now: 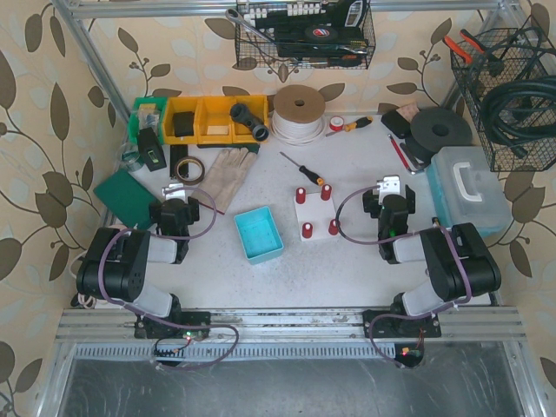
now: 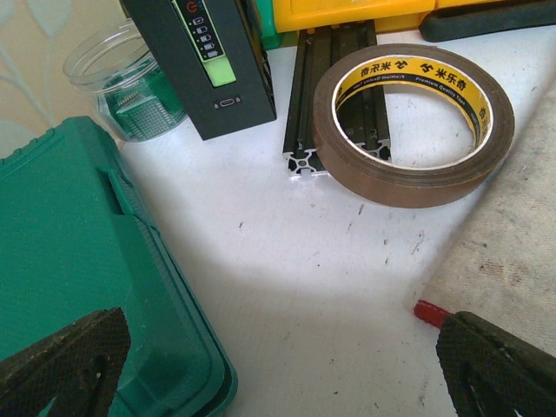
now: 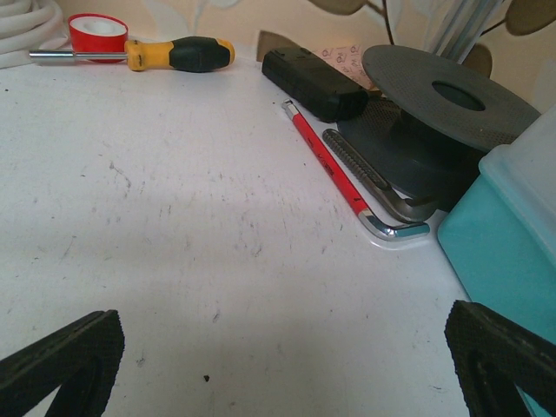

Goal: Install the large spring

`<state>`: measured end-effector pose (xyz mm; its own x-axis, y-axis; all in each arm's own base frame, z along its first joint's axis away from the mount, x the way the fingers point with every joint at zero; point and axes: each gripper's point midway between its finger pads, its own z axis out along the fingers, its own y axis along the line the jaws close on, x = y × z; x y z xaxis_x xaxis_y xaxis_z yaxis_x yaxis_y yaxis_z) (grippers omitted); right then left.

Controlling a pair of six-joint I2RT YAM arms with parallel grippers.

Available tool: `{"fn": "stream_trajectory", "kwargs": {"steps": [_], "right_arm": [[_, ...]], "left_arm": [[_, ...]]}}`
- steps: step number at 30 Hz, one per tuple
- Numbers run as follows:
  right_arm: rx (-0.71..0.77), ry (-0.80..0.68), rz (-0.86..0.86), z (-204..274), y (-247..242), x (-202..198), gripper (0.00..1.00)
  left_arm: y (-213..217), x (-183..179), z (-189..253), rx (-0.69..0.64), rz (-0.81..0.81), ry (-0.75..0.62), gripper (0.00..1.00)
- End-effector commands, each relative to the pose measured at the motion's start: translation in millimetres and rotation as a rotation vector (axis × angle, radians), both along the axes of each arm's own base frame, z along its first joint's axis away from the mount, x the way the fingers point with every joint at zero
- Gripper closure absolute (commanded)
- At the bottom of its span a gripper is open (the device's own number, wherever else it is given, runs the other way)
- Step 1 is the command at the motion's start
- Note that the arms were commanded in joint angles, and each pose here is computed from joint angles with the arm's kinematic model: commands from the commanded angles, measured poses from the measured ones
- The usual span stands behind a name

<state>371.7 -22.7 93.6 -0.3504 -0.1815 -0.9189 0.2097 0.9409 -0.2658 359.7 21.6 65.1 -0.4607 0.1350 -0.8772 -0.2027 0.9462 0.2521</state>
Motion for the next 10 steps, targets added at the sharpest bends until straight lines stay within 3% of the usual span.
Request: {"fn": "stream_trajectory", "kwargs": {"steps": [1,10], "right_arm": [[0.023,-0.028,0.008,9.0,2.0,6.1,0.0],[0.024,-0.029,0.008,9.1,2.0,6.2,0.0]], "left_arm": [[-1.1,11.7,16.6,-0.013,-0.006,-0.057,0.01],[-0.6,11.0,17.8,-0.013,-0.006,-0.059,0.01]]}}
